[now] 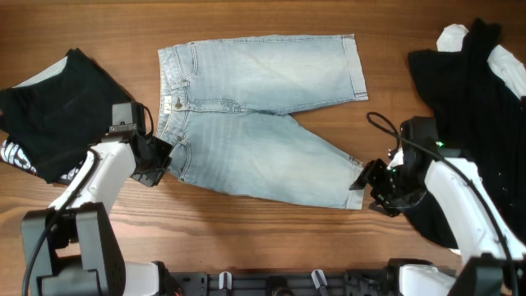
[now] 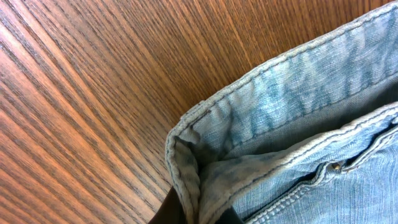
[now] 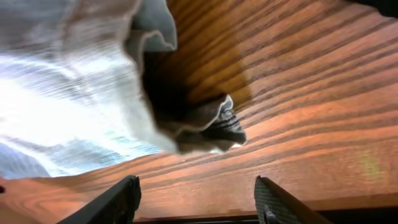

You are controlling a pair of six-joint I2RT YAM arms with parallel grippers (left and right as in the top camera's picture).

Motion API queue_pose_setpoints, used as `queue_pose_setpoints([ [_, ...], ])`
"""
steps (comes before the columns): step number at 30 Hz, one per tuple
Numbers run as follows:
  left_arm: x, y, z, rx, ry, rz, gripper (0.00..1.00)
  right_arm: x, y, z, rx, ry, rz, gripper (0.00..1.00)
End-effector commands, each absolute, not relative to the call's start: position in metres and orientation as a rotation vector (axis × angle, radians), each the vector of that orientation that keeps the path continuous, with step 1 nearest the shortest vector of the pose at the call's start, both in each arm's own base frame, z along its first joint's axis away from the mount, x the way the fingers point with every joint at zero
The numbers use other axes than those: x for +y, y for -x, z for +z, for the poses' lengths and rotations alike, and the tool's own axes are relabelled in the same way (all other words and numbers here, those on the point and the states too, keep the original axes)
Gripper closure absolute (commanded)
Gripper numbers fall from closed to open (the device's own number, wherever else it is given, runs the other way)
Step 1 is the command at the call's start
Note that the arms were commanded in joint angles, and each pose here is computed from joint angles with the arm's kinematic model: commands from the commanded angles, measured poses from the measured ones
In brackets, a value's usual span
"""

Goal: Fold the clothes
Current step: 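Grasp the waistband with the left gripper and leg hem with the right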

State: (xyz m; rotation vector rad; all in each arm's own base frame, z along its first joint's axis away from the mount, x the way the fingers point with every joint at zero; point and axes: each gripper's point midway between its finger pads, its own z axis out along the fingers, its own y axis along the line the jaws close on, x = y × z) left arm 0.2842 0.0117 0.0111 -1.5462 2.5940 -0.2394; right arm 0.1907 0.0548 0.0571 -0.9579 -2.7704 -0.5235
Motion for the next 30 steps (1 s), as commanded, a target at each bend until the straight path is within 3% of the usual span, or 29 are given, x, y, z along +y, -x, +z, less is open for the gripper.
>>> queue_pose_setpoints([
  [1, 0.008, -0.284, 0.016, 2.61, 1.5, -0.257, 0.96, 0.056, -0.188, 0.065, -2.79, 0.991, -0.525, 0.36],
  [8, 0.008, -0.28, 0.015, 2.622, 1.509, -0.248, 0.96, 0.084, -0.162, 0.026, -2.701, 1.03, -0.518, 0.35],
  [16, 0.007, -0.267, 0.013, 2.685, 1.504, -0.214, 0.96, 0.045, -0.192, -0.005, -2.885, 1.24, -0.278, 0.38],
  [18, 0.007, -0.264, 0.013, 2.692, 1.509, -0.209, 0.96, 0.042, -0.19, -0.009, -2.878, 1.238, -0.245, 0.43],
  [25, 0.005, -0.249, 0.012, 2.769, 1.491, -0.172, 0.96, 0.049, -0.176, -0.026, -2.822, 1.196, -0.268, 0.93],
  [30, 0.002, -0.23, 0.024, 2.88, 1.376, -0.164, 0.96, 0.067, -0.185, -0.009, -2.837, 1.075, -0.436, 0.96],
])
